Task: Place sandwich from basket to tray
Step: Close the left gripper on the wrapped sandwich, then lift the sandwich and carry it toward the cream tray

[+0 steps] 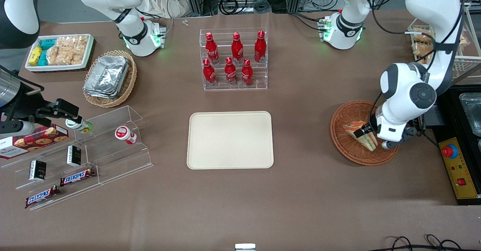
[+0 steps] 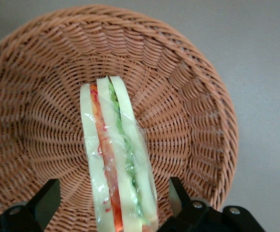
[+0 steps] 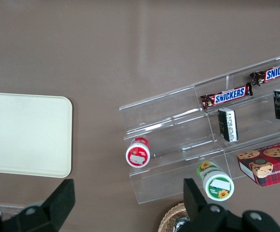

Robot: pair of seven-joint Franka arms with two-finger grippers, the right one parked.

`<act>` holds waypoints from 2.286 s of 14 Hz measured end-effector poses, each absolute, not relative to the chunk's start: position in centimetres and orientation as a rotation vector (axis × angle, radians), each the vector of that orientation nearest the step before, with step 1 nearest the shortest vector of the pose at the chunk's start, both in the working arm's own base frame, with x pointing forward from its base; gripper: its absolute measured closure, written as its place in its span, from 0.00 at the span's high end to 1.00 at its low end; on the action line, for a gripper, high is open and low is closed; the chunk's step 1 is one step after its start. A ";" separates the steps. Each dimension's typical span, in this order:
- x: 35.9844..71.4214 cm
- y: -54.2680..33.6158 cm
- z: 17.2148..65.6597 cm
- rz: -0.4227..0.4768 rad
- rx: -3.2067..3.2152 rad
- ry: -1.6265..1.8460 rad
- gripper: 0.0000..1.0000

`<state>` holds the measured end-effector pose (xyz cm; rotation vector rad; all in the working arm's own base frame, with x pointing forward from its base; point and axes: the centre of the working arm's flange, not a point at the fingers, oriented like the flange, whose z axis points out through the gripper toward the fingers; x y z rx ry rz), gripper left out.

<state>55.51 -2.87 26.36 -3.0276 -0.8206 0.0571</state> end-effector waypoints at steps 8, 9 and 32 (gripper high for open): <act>55.9 -2.8 24.3 0.073 -2.986 -0.966 0.53; 56.1 -2.8 24.6 0.064 -2.984 -0.980 0.43; 55.6 -29.1 45.9 0.127 -3.177 0.008 0.27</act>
